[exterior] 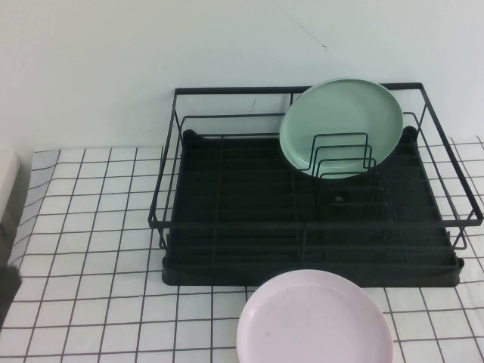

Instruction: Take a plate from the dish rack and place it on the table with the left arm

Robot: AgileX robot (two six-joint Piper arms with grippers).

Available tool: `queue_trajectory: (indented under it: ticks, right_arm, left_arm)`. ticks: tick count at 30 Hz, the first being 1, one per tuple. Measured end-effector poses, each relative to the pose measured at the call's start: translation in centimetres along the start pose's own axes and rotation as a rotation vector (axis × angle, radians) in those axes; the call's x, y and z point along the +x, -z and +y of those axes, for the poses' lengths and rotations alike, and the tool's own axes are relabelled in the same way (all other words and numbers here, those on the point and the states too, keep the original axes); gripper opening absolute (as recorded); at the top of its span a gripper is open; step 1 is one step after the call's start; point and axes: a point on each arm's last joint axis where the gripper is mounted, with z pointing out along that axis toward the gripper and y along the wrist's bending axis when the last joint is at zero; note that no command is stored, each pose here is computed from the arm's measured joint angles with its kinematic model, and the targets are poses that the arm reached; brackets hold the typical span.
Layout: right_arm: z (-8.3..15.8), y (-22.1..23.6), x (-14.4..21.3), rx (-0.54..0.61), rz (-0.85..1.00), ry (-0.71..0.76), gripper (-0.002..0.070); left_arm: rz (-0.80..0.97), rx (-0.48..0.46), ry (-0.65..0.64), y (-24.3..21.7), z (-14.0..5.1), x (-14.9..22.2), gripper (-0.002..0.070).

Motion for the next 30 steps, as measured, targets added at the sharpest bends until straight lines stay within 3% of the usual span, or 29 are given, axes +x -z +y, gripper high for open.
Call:
queue_trajectory:
  ticks: [13, 30]
  right_arm:
    - [0.0, 0.0, 0.0, 0.000, 0.000, 0.000, -0.0003]
    - [0.0, 0.0, 0.0, 0.000, 0.000, 0.000, -0.0003]
  left_arm:
    - [0.004, -0.247, 0.088, 2.2, 2.5, 9.4, -0.0001]
    - [0.112, -0.265, 0.068, 2.3, 2.6, 10.7, -0.0001]
